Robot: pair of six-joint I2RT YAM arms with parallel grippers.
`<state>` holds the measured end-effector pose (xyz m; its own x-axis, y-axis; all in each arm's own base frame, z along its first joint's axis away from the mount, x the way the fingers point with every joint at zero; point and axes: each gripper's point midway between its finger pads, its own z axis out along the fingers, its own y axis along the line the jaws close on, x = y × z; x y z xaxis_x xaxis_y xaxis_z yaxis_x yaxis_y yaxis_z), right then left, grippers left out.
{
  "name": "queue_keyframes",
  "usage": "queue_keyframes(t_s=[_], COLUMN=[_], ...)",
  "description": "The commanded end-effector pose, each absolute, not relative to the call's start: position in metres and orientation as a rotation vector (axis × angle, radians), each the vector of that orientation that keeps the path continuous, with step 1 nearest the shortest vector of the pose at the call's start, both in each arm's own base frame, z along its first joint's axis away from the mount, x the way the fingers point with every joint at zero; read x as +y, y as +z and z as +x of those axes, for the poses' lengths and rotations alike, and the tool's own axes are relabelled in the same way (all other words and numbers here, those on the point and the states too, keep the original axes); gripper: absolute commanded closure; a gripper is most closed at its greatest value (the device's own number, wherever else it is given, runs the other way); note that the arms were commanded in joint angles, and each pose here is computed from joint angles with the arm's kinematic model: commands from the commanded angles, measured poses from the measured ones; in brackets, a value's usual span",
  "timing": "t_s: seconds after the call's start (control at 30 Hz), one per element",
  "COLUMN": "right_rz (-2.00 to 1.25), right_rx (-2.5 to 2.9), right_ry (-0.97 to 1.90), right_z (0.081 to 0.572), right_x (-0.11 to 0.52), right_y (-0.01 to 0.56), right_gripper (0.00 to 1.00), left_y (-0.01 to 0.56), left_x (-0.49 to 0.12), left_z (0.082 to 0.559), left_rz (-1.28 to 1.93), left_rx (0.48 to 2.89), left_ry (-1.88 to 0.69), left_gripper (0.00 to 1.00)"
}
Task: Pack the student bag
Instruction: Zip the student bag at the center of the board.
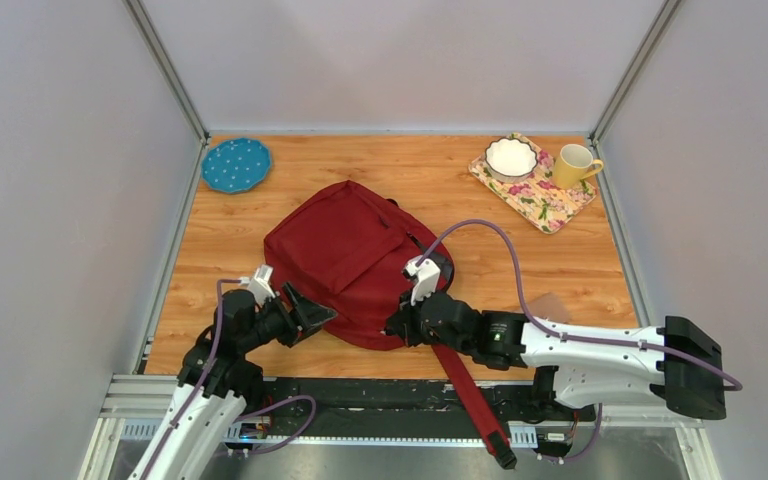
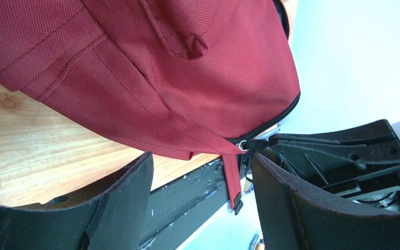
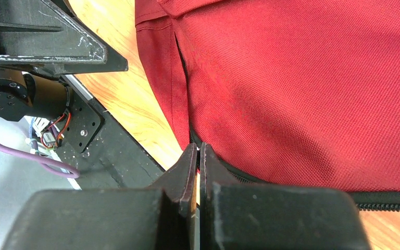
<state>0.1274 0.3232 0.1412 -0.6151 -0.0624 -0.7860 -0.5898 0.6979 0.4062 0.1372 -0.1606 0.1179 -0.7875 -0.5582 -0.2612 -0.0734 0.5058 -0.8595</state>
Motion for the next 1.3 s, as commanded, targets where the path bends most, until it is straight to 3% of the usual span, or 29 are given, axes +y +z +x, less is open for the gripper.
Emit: queue_keyframes(t_s=[0.0, 0.33, 0.5, 0.6, 0.9, 1.0, 1.03, 1.1, 1.13, 1.27], right_rz=[-0.441, -0.433, -0.438, -0.430, -0.503, -0.564, -0.575, -0.585, -0.579, -0.536], right_rx=[2.071, 2.079, 2.077, 2.071, 2.060, 2.064, 2.066, 2.077, 2.080, 2.124], right_ry=[0.900, 0.894, 0.926, 0.942, 0.987, 1.010, 1.018, 1.021, 1.017, 0.875], right_z=[0.135, 0.137, 0.133, 0.132, 0.120, 0.112, 0.110, 0.107, 0.108, 0.120], right_x=[0.336, 0.342, 0.344, 0.341, 0.343, 0.346, 0.347, 0.348, 0.348, 0.332], right_y=[0.159, 0.160, 0.161, 0.164, 0.166, 0.162, 0.162, 0.158, 0.157, 0.146], right_gripper=[1.00, 1.00, 1.00, 1.00, 1.00, 1.00, 1.00, 1.00, 1.00, 1.00], left_y=[0.126, 0.114, 0.089, 0.084, 0.069, 0.061, 0.066, 0.063, 0.062, 0.055], left_x=[-0.171, -0.201, -0.213, -0.216, -0.207, -0.202, -0.202, -0.200, -0.199, -0.191], left_z=[0.134, 0.140, 0.136, 0.138, 0.149, 0.153, 0.157, 0.156, 0.157, 0.155], left_rz=[-0.526, -0.441, -0.417, -0.423, -0.476, -0.505, -0.508, -0.506, -0.508, -0.510], left_rx=[2.264, 2.258, 2.309, 2.293, 2.245, 2.222, 2.187, 2.184, 2.181, 2.203], left_ry=[-1.292, -1.284, -1.293, -1.301, -1.227, -1.204, -1.213, -1.205, -1.192, -1.137], left_gripper=[0.23, 0.23, 0.33, 0.46, 0.49, 0.58, 0.71, 0.85, 1.00, 1.00])
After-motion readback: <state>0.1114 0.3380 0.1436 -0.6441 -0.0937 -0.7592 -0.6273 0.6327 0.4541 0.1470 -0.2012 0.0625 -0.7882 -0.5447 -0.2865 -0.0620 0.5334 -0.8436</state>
